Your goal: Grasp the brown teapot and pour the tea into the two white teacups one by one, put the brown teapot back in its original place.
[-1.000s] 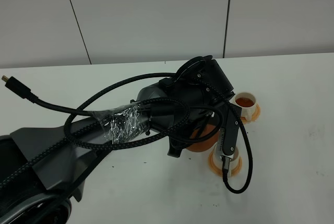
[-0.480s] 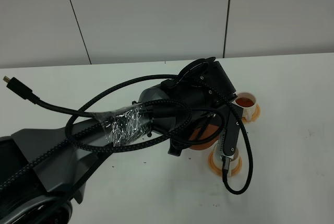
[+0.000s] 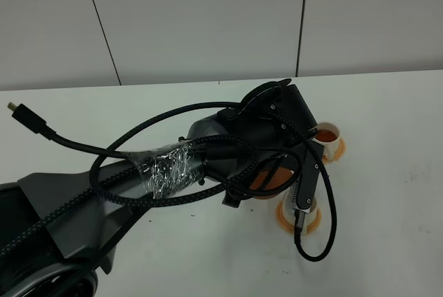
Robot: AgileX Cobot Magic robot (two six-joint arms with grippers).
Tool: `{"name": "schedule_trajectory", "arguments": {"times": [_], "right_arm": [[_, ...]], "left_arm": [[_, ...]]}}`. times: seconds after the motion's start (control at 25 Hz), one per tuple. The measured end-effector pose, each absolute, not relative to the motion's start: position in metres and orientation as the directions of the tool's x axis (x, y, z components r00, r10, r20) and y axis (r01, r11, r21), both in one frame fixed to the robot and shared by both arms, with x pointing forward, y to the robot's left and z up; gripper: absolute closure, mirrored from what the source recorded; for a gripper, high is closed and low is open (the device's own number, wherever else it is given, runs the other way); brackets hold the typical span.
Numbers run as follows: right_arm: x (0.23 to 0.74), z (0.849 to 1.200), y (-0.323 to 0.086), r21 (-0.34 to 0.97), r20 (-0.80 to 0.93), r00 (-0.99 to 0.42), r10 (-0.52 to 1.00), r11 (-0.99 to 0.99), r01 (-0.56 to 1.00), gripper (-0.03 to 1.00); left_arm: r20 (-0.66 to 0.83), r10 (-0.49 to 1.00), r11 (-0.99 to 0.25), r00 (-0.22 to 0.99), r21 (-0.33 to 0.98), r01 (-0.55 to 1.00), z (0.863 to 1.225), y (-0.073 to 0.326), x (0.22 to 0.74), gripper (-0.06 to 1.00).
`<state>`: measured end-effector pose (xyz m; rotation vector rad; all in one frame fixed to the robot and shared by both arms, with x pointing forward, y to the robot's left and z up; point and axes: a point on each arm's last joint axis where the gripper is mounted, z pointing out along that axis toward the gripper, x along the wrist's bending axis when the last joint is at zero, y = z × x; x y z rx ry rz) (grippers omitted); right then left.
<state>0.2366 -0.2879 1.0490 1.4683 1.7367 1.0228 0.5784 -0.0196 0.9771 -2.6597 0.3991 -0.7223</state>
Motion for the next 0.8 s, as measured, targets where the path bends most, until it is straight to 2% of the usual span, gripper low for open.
{"name": "schedule_trajectory", "arguments": {"times": [0.8], "right_arm": [[0.2366,1.0490,-0.2879,0.869,0.014,-0.174,0.985,0.074,0.490,0.73]], "left_arm": [[0.426,-0.379,-0.874,0.822,-0.458,-0.165,0.9796,-0.0177,0.5773,0.78]]}}
